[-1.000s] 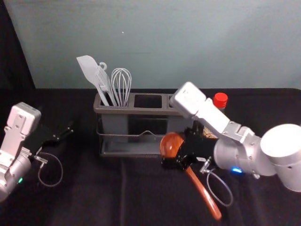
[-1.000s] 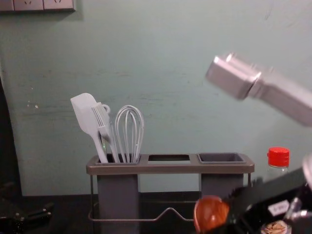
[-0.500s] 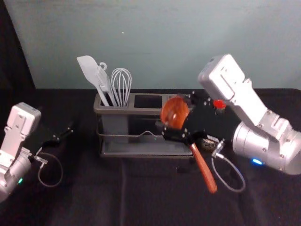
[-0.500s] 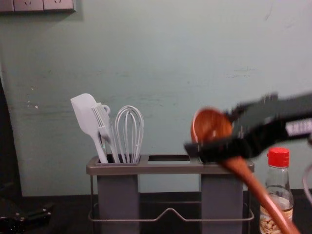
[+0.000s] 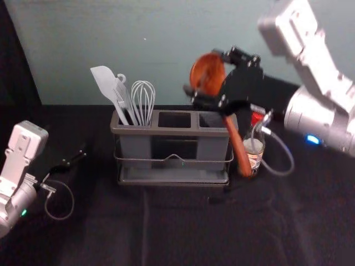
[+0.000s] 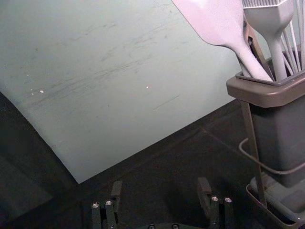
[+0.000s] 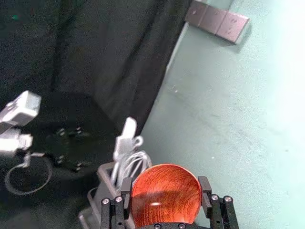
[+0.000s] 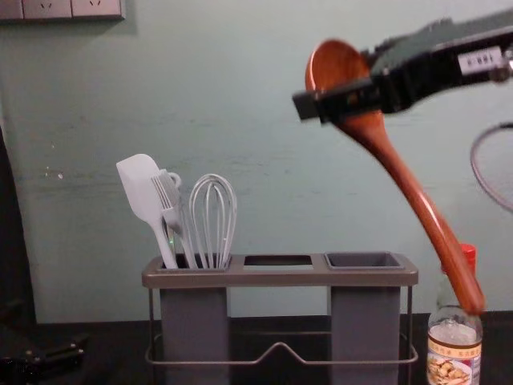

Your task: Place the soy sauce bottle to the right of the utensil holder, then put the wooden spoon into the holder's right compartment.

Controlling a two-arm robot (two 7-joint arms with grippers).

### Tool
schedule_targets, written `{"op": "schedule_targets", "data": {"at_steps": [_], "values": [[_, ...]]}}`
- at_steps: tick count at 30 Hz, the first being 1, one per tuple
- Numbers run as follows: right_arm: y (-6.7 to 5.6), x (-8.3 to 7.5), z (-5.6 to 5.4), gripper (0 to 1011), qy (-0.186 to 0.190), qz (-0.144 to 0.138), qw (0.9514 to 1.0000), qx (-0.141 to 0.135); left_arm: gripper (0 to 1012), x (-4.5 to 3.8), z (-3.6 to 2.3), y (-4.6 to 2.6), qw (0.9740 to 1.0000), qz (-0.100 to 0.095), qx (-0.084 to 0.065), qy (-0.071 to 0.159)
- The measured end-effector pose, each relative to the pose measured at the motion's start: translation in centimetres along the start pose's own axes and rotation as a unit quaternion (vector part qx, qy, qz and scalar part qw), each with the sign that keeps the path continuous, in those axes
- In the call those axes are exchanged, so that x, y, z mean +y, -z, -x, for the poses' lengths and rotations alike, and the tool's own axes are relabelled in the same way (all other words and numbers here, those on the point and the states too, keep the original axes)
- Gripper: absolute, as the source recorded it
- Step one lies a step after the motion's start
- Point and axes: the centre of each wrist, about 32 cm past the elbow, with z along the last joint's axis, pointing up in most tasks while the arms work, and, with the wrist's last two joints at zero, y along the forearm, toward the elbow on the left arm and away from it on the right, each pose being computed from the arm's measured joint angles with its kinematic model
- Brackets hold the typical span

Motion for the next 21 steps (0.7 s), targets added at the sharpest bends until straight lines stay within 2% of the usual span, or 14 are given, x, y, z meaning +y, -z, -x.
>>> {"op": "schedule_targets", "data": {"at_steps": [2,8,21], "values": [[-0.1,0.2,-0.2,854,0.003,-0.002,1.0000,0.001,1012,0.00,0.00,0.00,1.0000,0.000,0.000,0.000],[-0.2,2.0,-2.4,854,0.027,-0.009,0.9996,-0.001,1011,0.00,0.00,0.00,1.0000,0.000,0.000,0.000],[-0.4,5.8,-4.6,854,0.038,0.006,0.9990,-0.020,1012,0.00,0.00,0.00,1.0000,0.000,0.000,0.000]]}}
